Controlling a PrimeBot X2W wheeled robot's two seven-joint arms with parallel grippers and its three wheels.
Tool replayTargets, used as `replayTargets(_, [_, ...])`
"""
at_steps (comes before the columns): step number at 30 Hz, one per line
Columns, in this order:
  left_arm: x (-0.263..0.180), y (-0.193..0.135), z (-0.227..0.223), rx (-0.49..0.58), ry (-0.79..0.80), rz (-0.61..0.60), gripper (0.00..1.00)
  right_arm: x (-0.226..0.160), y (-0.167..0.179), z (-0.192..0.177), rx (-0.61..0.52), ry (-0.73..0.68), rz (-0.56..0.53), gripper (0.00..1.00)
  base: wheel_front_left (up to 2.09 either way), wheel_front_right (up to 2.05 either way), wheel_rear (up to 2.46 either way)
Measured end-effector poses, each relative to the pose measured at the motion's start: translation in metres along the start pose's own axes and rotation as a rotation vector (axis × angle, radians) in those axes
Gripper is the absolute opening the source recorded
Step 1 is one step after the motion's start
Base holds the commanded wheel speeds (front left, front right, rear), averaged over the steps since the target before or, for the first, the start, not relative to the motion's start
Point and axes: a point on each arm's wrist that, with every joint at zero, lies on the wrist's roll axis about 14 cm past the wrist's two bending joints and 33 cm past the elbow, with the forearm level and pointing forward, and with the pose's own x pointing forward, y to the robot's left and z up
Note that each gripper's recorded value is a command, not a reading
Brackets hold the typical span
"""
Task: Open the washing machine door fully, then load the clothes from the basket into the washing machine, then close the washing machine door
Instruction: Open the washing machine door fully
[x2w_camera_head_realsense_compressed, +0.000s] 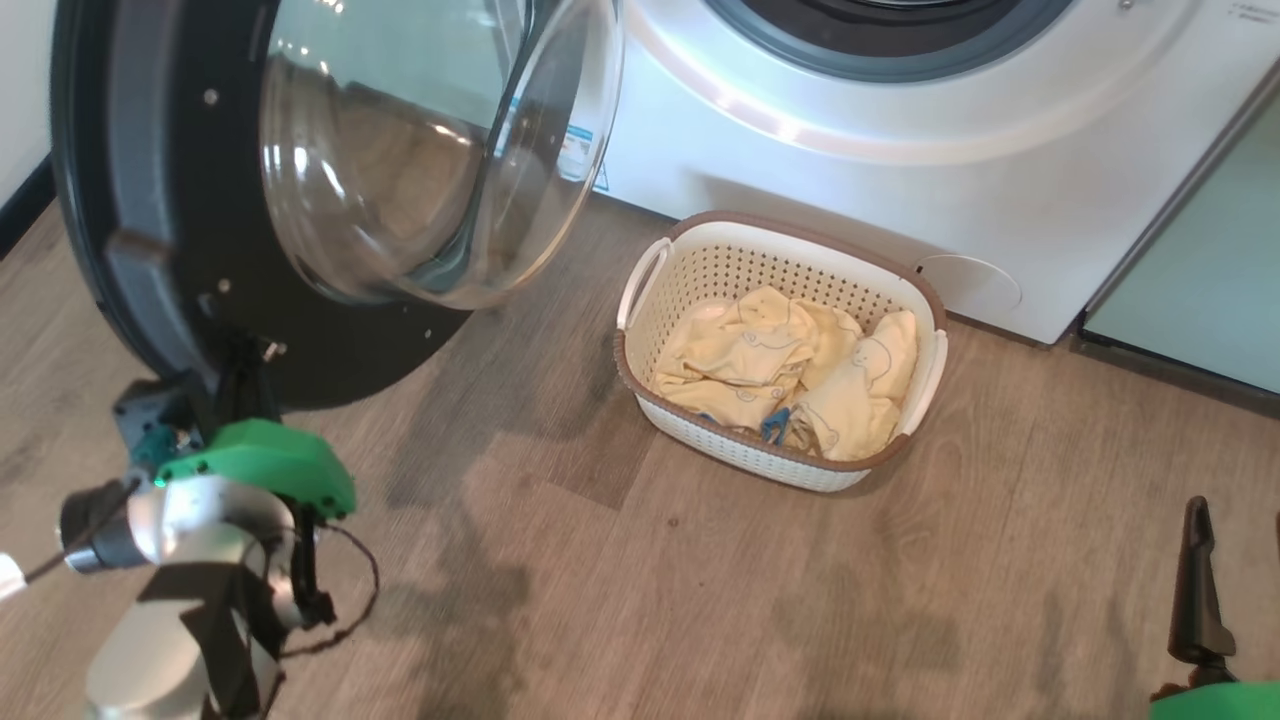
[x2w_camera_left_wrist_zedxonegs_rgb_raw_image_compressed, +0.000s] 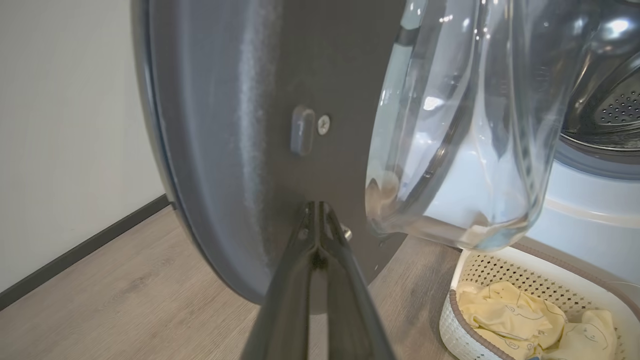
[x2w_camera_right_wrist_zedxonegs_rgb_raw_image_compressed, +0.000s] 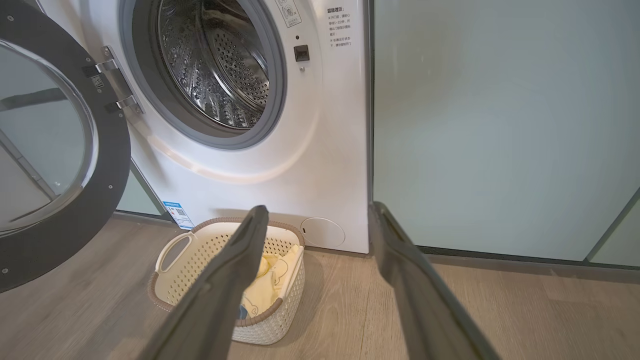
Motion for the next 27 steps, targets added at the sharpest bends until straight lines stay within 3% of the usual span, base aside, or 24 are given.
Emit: replayTargets(27, [0.064,0.028,-0.006,0.07,0.048,0.103,0.0,0.017,-0.005,-0.016,-0.026,0.037,0.014,1.0,0.0,0.0,0.0])
